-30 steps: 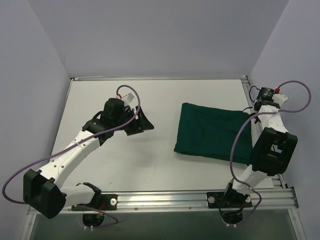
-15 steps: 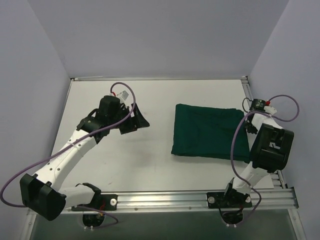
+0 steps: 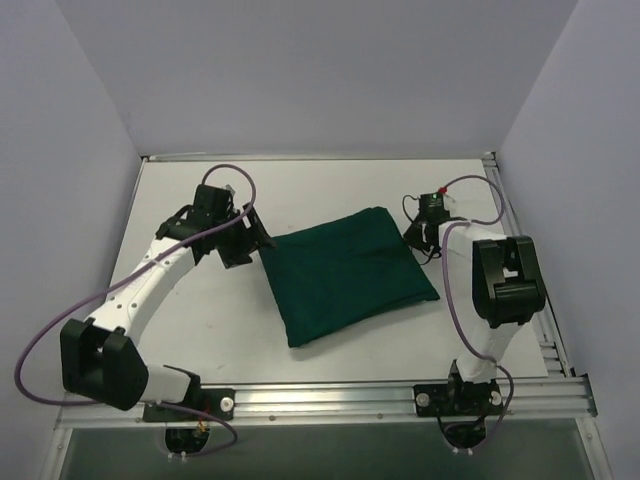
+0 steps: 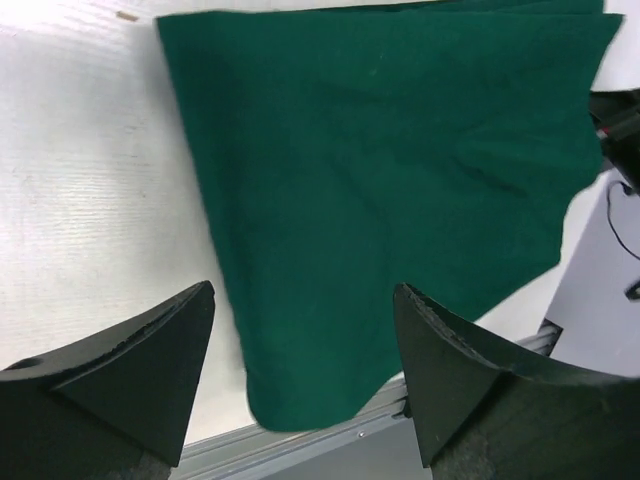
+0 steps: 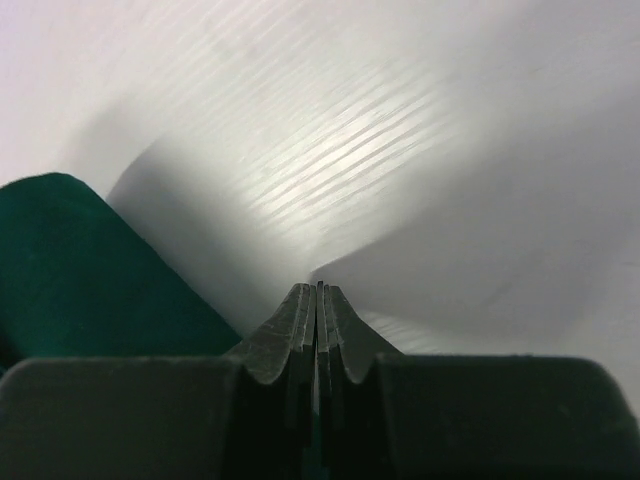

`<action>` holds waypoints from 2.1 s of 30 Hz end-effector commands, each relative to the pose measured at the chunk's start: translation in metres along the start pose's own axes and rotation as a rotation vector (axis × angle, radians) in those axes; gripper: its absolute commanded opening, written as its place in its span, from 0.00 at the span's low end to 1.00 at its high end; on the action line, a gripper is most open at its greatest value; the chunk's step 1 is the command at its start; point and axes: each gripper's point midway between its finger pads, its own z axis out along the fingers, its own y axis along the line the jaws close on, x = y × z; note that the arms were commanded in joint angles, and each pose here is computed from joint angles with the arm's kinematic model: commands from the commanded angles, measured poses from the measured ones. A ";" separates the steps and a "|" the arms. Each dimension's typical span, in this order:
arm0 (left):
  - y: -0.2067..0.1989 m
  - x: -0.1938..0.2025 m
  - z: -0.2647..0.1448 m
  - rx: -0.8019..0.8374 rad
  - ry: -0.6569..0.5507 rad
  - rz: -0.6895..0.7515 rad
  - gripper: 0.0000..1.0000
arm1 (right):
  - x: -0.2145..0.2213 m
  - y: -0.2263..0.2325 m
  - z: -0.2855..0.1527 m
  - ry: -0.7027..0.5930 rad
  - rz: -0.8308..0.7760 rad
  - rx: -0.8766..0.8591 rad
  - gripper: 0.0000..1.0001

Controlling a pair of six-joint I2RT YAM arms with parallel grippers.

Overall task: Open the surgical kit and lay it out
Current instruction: Move the surgical kit at the center of the board.

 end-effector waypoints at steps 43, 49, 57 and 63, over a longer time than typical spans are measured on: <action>0.059 0.007 0.107 -0.527 0.425 -0.152 0.02 | 0.066 0.013 -0.044 0.381 -0.395 0.003 0.00; 0.044 -0.029 0.136 -0.475 0.376 -0.114 0.02 | 0.063 0.045 -0.025 0.382 -0.401 -0.044 0.00; 0.025 -0.077 0.170 -0.412 0.325 -0.053 0.02 | 0.050 0.082 -0.007 0.373 -0.412 -0.082 0.00; 0.017 -0.087 0.186 -0.359 0.323 -0.061 0.02 | 0.020 0.095 0.002 0.304 -0.450 -0.085 0.00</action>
